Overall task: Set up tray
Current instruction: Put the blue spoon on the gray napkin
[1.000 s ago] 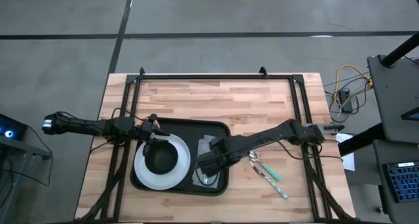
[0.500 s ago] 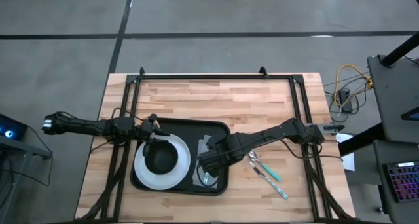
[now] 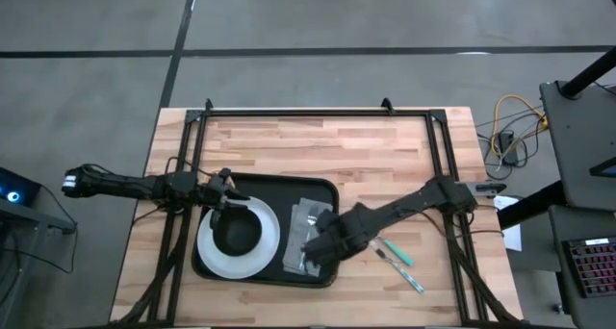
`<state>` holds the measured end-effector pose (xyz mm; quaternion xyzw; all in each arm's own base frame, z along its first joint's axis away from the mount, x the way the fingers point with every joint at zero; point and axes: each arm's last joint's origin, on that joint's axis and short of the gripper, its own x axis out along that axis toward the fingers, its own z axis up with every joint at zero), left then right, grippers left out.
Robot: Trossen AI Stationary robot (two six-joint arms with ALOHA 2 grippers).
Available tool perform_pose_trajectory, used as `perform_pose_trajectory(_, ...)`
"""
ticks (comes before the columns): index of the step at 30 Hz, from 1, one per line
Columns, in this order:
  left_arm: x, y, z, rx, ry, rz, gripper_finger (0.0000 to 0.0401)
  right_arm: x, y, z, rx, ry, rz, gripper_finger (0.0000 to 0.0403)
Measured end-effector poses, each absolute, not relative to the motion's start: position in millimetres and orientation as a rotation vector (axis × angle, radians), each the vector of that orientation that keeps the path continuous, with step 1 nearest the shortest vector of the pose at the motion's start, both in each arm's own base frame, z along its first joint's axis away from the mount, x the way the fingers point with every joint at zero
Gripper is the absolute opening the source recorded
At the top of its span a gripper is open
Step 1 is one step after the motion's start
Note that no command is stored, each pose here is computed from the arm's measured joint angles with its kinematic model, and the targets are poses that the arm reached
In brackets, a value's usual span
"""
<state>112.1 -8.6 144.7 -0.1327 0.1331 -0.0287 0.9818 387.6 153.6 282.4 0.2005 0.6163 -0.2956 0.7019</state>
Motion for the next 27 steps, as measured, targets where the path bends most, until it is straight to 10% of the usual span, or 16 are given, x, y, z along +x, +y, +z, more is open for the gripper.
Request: perform_pose_trajectory(27,112,-9,144,-0.267,0.275,-0.056,0.0115,244,138,189,0.76,1.457,-0.717,0.0128)
